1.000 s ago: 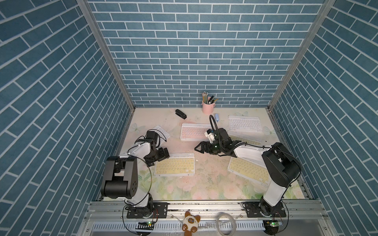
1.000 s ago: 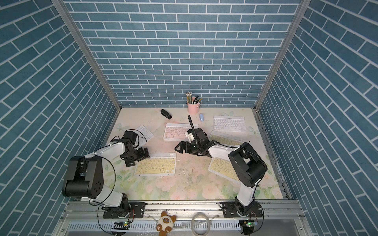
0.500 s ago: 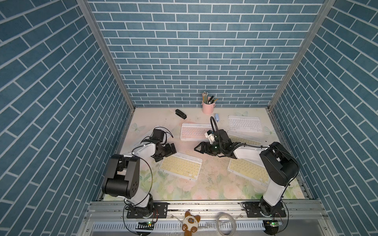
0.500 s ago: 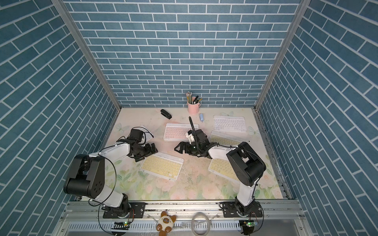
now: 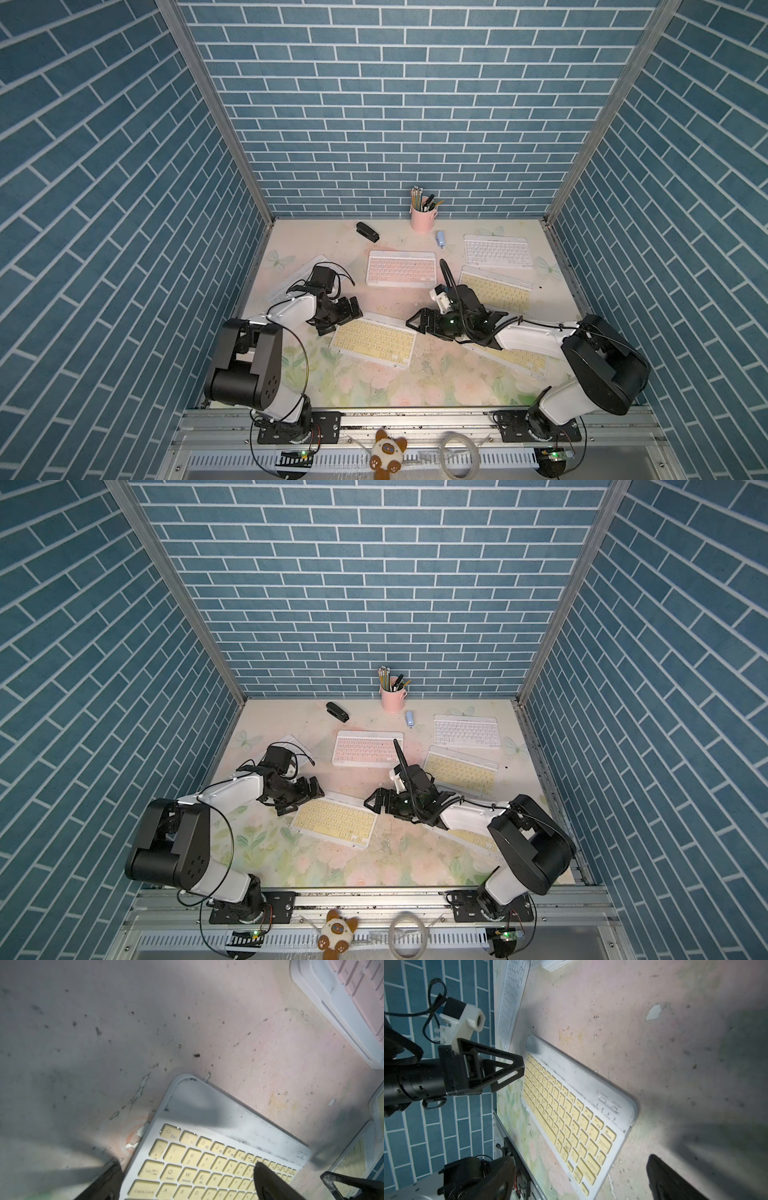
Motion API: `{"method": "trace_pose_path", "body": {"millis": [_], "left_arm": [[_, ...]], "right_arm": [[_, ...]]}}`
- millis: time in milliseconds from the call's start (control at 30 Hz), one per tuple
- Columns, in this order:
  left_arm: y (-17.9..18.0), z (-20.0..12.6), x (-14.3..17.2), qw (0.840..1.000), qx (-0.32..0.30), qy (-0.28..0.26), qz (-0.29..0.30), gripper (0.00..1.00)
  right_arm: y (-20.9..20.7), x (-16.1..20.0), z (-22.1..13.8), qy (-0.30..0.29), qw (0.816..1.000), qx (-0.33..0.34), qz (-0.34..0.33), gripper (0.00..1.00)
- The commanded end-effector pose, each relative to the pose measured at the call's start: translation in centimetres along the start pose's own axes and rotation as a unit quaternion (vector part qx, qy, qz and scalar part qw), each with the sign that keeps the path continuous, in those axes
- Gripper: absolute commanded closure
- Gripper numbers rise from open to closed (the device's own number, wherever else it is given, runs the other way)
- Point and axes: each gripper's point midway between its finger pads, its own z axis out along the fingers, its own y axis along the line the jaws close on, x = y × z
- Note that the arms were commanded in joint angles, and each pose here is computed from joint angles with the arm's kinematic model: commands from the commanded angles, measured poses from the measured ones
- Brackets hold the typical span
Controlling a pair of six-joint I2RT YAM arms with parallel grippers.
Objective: Stack the numeric keypads
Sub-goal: Move the numeric keypad to the center of the board, then pick up the numeric keypad from the center of the board.
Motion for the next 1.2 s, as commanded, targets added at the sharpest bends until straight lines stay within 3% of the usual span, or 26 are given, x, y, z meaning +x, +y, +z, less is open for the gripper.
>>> {"method": "trace_pose_path", "body": {"millis": [0, 667, 1167], "left_arm": [[0.4, 0.1, 1.4, 1.000, 0.003, 0.023, -0.003, 0.00], [0.4, 1.2, 3.2, 0.998, 0.040, 0.032, -0.023, 0.01], [0.2, 1.8, 3.5, 0.997, 0.060, 0.029, -0.041, 0.01]], "right_arm": [[0.3, -0.7, 0.2, -0.017, 1.000, 0.010, 0.013, 0.01], [-0.5, -2.2, 3.8, -0.010, 1.000, 0.017, 0.018, 0.01], [-0.5, -5.8, 4.2, -0.074, 0.995, 0.016, 0.059, 0.01]]}}
